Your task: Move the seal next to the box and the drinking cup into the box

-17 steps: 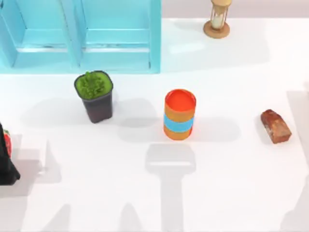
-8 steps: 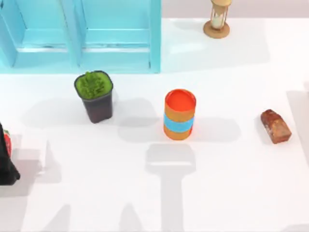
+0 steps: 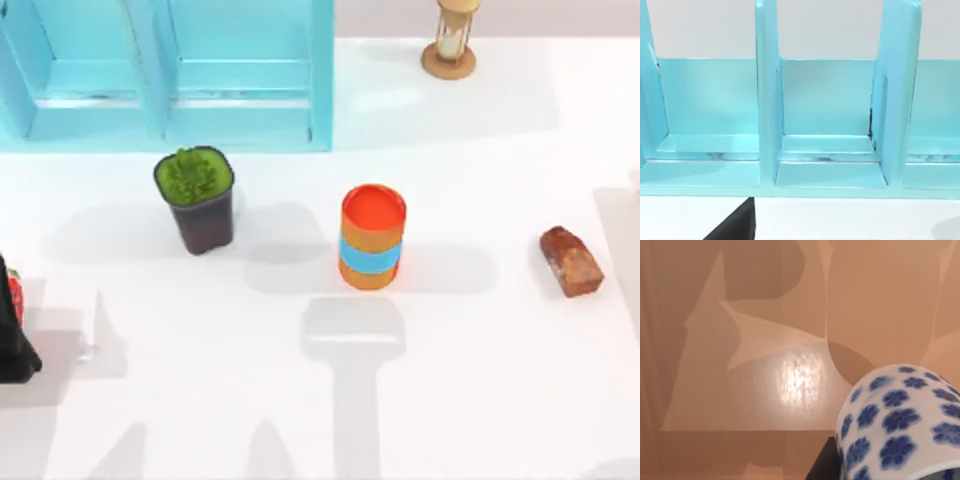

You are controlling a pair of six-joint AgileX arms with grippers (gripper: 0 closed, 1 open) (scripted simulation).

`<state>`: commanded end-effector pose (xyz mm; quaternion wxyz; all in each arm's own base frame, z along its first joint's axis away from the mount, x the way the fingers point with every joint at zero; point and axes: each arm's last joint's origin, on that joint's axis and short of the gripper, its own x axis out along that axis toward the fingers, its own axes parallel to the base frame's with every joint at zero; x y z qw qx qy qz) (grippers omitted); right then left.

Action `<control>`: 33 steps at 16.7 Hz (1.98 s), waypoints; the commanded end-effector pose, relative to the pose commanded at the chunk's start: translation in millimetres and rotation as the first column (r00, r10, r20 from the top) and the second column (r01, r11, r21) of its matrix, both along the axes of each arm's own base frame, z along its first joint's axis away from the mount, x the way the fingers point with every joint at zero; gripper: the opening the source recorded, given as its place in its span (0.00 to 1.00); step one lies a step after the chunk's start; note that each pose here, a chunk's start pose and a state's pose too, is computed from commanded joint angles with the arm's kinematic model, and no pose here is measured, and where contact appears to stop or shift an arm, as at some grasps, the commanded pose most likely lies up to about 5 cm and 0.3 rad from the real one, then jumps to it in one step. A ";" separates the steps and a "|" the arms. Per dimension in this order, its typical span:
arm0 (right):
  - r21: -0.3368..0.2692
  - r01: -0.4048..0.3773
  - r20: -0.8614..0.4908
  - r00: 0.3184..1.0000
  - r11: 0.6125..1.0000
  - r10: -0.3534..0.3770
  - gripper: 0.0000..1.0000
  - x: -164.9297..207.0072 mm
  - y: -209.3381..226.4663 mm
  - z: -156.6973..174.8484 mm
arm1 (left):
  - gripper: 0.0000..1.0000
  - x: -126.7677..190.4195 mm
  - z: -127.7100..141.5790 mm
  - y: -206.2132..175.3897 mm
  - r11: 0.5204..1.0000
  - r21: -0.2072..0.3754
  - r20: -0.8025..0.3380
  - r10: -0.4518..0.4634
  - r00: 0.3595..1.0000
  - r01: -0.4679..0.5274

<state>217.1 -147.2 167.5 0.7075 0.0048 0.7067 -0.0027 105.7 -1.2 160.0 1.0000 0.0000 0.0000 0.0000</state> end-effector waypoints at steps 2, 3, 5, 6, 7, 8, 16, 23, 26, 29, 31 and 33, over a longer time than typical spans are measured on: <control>0.000 0.000 0.000 1.000 1.000 0.000 0.30 0.0 0.0 0.0 | 1.00 0.0 0.0 0.0 1.000 0.000 0.000 0.000 1.000 0.000; 0.000 0.000 0.000 1.000 1.000 0.000 0.38 0.0 0.0 0.0 | 1.00 0.0 0.0 0.0 1.000 0.000 0.000 0.000 1.000 0.000; 0.000 0.000 0.000 1.000 1.000 0.000 0.53 0.0 0.0 0.0 | 1.00 0.0 0.0 0.0 1.000 0.000 0.000 0.000 1.000 0.000; 0.000 0.000 0.000 1.000 1.000 0.000 0.60 0.0 0.0 0.0 | 1.00 0.0 0.0 0.0 1.000 0.000 0.000 0.000 1.000 0.000; 0.000 0.000 0.000 1.000 1.000 0.000 0.68 0.0 0.0 0.0 | 1.00 0.0 0.0 0.0 1.000 0.000 0.000 0.000 1.000 0.000; 0.000 0.000 0.000 1.000 1.000 0.000 0.75 0.0 0.0 0.0 | 1.00 0.0 0.0 0.0 1.000 0.000 0.000 0.000 1.000 0.000; 0.000 0.000 0.000 1.000 1.000 0.000 1.00 0.0 0.0 0.0 | 1.00 0.0 0.0 0.0 1.000 0.000 0.000 0.000 1.000 0.000; -0.004 -0.004 0.003 1.000 1.000 0.004 1.00 1.3 0.0 9.2 | 1.00 0.0 0.0 0.0 1.000 0.000 0.000 0.000 1.000 0.000; -0.010 -0.005 -0.004 1.000 1.000 0.005 1.00 2.2 0.1 33.2 | 1.00 0.0 0.0 0.0 1.000 0.000 0.000 0.000 1.000 0.000; -0.012 -0.003 -0.014 1.000 1.000 0.003 1.00 1.3 -0.2 63.0 | 1.00 0.0 0.0 0.0 1.000 0.000 0.000 0.000 1.000 0.000; -0.009 -0.001 -0.014 1.000 1.000 0.001 1.00 0.4 -0.4 81.3 | 1.00 0.0 0.0 0.0 1.000 0.000 0.000 0.000 1.000 0.000; -0.003 0.000 -0.006 1.000 1.000 0.000 1.00 -0.1 -0.3 95.0 | 1.00 0.0 0.0 0.0 1.000 0.000 0.000 0.000 1.000 0.000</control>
